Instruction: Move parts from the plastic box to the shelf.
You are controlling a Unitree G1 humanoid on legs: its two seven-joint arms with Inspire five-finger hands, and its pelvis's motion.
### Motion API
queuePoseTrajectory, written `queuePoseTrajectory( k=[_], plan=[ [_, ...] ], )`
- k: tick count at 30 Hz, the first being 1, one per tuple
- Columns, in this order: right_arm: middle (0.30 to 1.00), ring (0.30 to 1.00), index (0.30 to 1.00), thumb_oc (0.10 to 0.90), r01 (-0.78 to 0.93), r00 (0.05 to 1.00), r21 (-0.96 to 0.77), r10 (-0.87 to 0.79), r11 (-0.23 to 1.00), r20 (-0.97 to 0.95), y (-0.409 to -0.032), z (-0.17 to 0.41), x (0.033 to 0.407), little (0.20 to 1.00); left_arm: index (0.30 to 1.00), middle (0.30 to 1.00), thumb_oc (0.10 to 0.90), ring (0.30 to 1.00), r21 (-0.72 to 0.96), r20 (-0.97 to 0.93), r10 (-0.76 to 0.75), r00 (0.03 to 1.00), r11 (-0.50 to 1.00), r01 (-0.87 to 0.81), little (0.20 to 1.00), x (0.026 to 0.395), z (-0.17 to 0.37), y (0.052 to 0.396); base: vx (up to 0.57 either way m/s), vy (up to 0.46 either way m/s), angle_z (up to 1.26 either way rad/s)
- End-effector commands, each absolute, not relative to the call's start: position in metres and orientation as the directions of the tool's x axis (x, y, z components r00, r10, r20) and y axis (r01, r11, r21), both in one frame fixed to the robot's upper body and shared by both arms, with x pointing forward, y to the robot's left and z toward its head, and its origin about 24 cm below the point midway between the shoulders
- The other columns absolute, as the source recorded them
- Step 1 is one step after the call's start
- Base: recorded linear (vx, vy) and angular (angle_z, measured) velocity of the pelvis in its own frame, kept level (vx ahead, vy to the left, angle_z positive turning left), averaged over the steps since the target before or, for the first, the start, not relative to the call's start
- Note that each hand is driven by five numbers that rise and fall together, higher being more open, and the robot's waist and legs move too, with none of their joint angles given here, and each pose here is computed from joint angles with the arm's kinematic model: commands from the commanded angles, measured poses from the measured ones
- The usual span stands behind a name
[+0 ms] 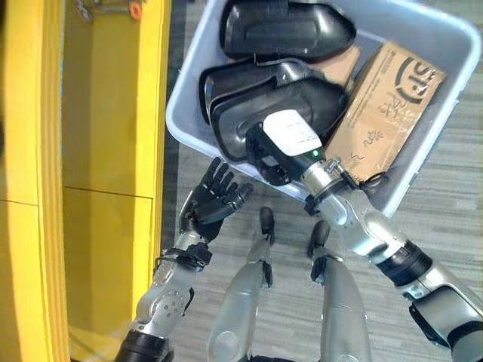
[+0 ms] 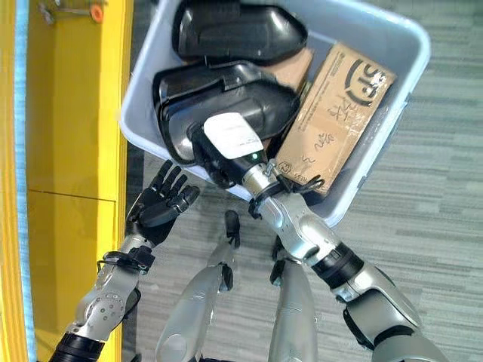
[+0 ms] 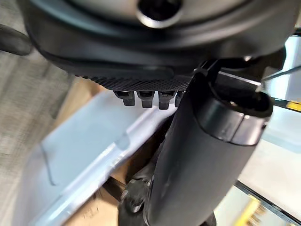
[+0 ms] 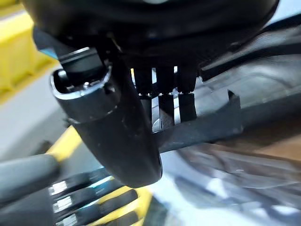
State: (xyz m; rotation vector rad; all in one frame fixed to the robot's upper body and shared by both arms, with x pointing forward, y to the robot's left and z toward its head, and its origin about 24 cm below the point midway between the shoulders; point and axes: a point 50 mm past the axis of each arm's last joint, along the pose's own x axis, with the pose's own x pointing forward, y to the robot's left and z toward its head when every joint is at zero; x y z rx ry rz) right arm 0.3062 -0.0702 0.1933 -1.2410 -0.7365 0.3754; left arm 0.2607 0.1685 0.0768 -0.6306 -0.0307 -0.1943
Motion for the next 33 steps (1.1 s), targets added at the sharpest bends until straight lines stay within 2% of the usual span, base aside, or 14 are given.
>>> queuePoseTrajectory(
  k=[1,3,5,10,15,24,33],
  plan=[
    [0.3,0.3,0.3,0.4,0.201,0.4,-0.874,0.777,0.442,0.485,-0.03,0.259,0.26,0.3,1.0,1.0,0.9,1.0,-0.523,0.282,-0.2,0.938,0.788,0.325,1.0,0.253,0.114,0.175,0.09,-0.011,-0.04],
    [0.3,0.3,0.3,0.4,0.139,0.427,-0.882,0.776,0.451,0.464,-0.032,0.258,0.261,0.3,1.0,1.0,0.9,1.0,-0.522,0.275,-0.198,0.941,0.791,0.319,1.0,0.253,0.114,0.177,0.09,-0.009,-0.01],
    [0.3,0.3,0.3,0.4,0.007,0.472,-0.892,0.785,0.453,0.402,-0.04,0.25,0.264,0.3,1.0,1.0,0.9,1.0,-0.518,0.233,-0.187,0.954,0.807,0.285,1.0,0.25,0.11,0.186,0.19,-0.021,0.01],
    [0.3,0.3,0.3,0.4,-0.156,0.515,-0.889,0.804,0.43,0.298,-0.057,0.23,0.263,0.3,1.0,1.0,0.9,1.0,-0.512,0.148,-0.158,0.976,0.832,0.213,1.0,0.243,0.095,0.199,0.2,-0.025,0.02],
    [0.3,0.3,0.3,0.4,-0.361,0.525,-0.882,0.847,0.304,0.077,-0.076,0.201,0.257,0.3,1.0,1.0,0.9,1.0,-0.497,0.048,-0.122,0.991,0.858,0.13,1.0,0.232,0.072,0.206,0.22,-0.002,0.04],
    [0.3,0.3,0.3,0.4,-0.376,0.543,-0.903,0.839,0.209,-0.032,-0.11,0.192,0.251,0.3,1.0,1.0,0.9,1.0,-0.505,0.017,-0.038,0.999,0.862,0.041,1.0,0.229,0.059,0.216,0.06,0.035,0.01],
    [0.3,0.3,0.3,0.4,-0.348,0.542,-0.923,0.838,0.165,-0.054,-0.123,0.191,0.249,0.3,1.0,1.0,0.9,1.0,-0.532,0.037,0.004,0.999,0.846,0.016,1.0,0.235,0.059,0.217,-0.03,0.048,-0.09]
  ],
)
